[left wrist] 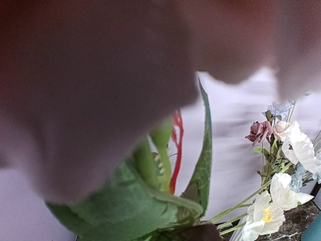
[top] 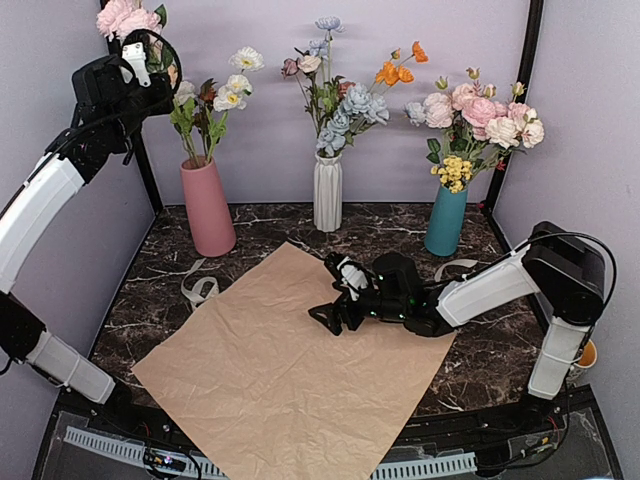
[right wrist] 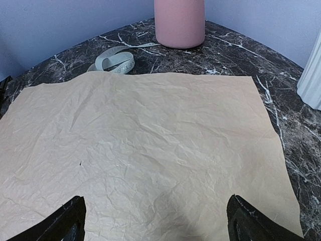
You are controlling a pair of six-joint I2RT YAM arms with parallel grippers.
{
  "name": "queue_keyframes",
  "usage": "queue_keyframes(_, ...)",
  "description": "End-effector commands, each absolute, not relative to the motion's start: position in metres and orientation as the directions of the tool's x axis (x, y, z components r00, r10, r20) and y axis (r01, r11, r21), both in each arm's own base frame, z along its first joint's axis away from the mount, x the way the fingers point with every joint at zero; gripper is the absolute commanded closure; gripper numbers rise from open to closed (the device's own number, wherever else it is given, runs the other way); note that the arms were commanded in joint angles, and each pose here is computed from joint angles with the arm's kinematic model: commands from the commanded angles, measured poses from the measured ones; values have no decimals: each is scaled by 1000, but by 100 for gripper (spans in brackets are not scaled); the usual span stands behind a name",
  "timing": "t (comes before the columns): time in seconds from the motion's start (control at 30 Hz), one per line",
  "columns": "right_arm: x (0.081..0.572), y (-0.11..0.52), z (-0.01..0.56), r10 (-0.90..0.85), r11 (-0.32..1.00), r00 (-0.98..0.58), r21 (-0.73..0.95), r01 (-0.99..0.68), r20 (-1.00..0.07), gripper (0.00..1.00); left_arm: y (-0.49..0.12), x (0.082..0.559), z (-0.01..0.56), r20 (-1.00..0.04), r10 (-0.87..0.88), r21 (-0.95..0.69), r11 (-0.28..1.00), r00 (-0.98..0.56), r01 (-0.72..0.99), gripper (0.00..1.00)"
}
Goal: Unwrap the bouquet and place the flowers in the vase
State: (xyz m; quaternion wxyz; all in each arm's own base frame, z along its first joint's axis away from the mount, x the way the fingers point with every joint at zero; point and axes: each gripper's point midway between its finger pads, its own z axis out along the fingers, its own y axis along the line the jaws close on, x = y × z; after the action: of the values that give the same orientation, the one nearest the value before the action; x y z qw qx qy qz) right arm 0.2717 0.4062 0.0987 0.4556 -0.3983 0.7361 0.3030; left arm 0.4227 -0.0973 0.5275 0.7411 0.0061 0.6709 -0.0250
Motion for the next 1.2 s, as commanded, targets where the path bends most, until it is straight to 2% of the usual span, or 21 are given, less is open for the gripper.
queue_keyframes(0.0,272,416,103,-300,486,-261,88,-869,-918,3,-97,432,523,-997,-24,-21,999,68,39,100)
queue_keyframes(0.4,272,417,104,-307,486,-258,83,-870,-916,3,-108,509,441,-982,-14,-30,996,-188,86,100)
queue_keyframes(0.77,271,418,104,-312,482,-258,82,-872,-914,3,-99,539,371,-939,-49,-68,997,-340,44,100)
queue_keyframes(0.9,270,419,104,-314,479,-261,85,-873,-913,3,-98,536,357,-929,-57,-78,996,-366,43,85)
queue_keyframes(0.97,270,419,104,-315,479,-260,84,-874,-913,3,-99,533,351,-922,-60,-84,995,-382,47,70)
queue_keyframes(1.07,270,419,104,-315,478,-260,85,-874,-913,2,-99,526,347,-916,-69,-97,994,-395,50,53)
queue_keyframes(1.17,269,420,101,-319,475,-264,88,-876,-910,2,-99,517,348,-916,-74,-104,993,-394,55,45)
